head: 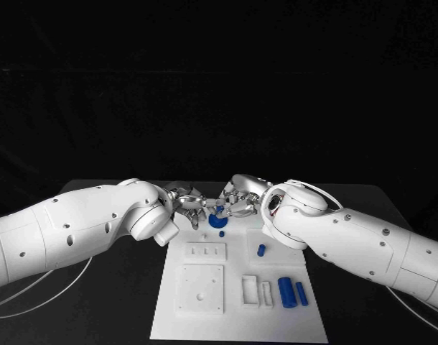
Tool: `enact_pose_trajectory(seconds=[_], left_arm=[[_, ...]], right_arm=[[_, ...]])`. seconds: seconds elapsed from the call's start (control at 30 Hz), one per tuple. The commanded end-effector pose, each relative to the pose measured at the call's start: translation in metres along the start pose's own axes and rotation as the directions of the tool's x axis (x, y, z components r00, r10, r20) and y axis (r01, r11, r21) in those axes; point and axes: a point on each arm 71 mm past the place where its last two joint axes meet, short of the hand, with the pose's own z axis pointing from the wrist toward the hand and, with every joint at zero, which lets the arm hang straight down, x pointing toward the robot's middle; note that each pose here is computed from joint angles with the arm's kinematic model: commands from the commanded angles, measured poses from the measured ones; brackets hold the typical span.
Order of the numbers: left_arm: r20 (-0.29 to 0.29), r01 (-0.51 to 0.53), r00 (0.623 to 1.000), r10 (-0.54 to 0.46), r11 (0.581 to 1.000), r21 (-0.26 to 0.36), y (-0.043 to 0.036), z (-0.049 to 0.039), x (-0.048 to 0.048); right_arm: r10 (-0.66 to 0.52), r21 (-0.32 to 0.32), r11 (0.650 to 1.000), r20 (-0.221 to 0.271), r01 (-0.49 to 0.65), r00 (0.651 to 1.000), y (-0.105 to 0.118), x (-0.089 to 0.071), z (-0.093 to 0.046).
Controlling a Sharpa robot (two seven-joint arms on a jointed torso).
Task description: Assemble the parts on the task board
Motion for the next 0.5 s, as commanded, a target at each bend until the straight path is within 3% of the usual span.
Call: enact_pose_trajectory(seconds=[0.03, 0.5], left_arm=[[-0.005, -0.012, 1.000, 0.012, 1.000, -0.003, -0.0017, -0.0001, 0.0019], [-0.022, -0.007, 1.000, 0.008, 1.000, 0.013, -0.0048, -0.0001, 0.0060]], right_arm=[[-0.014, -0.004, 1.000, -0.013, 0.014, 1.000, 0.0016, 0.0012, -0.0004], [-0.014, -0.011, 1.000, -0.013, 0.013, 1.000, 0.0043, 0.0032, 0.0014]])
